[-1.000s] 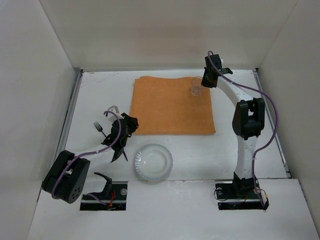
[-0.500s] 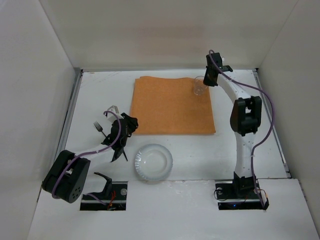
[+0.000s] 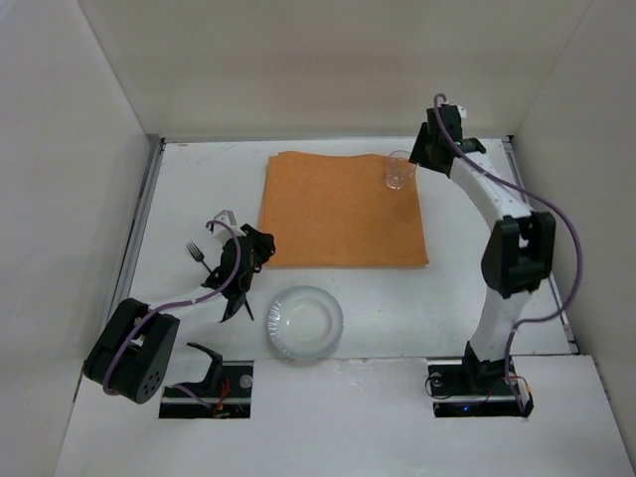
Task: Set the dinner table for one person
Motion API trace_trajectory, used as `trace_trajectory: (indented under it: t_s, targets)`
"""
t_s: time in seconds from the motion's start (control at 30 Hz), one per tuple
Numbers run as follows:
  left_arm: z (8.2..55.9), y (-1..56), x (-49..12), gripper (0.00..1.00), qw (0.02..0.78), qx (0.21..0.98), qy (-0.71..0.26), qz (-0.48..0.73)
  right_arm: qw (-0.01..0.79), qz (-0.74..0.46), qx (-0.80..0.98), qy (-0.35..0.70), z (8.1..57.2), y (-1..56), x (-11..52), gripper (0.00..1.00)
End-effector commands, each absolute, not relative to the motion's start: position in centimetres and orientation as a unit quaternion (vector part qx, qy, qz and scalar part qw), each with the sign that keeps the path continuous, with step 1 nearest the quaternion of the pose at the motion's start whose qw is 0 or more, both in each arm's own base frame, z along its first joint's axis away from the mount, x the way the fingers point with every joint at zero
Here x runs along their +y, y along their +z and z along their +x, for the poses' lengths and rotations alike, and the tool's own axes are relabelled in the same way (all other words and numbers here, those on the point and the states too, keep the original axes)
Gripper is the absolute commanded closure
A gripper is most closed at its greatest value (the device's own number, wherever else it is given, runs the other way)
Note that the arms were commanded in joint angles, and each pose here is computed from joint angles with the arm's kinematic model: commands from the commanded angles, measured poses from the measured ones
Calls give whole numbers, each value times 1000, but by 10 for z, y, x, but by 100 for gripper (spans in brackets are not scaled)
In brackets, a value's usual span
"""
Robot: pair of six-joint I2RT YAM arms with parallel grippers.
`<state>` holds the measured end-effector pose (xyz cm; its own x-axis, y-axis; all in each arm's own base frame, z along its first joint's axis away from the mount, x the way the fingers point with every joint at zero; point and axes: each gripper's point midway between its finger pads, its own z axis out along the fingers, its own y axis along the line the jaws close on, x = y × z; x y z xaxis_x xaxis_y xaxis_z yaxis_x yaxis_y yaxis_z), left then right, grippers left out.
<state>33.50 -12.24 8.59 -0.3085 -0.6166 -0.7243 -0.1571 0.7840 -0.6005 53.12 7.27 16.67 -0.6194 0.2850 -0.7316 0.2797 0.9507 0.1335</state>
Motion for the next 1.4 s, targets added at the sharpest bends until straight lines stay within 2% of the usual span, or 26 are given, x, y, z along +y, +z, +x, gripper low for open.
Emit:
trace_trajectory:
  t_s: [0.0, 0.07, 0.13, 0.23, 0.4, 0.53, 0.8, 0.93, 1.1, 1.23, 1.37]
  targets:
    - [338, 102, -122, 68, 556, 761, -226, -247, 530, 184, 825, 61, 514, 259, 84, 44]
    - [338, 103, -124, 67, 560, 760, -224, -241, 550, 167, 811, 106, 486, 253, 116, 42]
    - [338, 104, -123, 67, 565, 760, -215, -238, 552, 120, 810, 159, 448, 231, 164, 43]
    - [337, 107, -123, 66, 568, 758, -216, -236, 503, 50, 833, 225, 384, 180, 225, 49]
    - [338, 104, -126, 66, 567, 762, -212, -231, 396, -25, 868, 298, 268, 108, 284, 45]
    - [337, 109, -128, 65, 575, 760, -207, -222, 360, -28, 869, 338, 216, 88, 304, 35]
    - [336, 111, -127, 65, 579, 758, -204, -221, 308, -33, 864, 396, 183, 68, 330, 34]
    - [335, 113, -127, 64, 582, 755, -206, -220, 323, -10, 872, 368, 187, 67, 311, 37]
    - [336, 111, -129, 64, 578, 758, -209, -220, 357, -6, 851, 386, 190, 102, 301, 35]
    - [337, 112, -126, 64, 581, 756, -203, -221, 308, -52, 857, 410, 175, 92, 324, 32]
    - [335, 119, -124, 64, 587, 750, -207, -223, 255, -83, 865, 423, 160, 62, 350, 32]
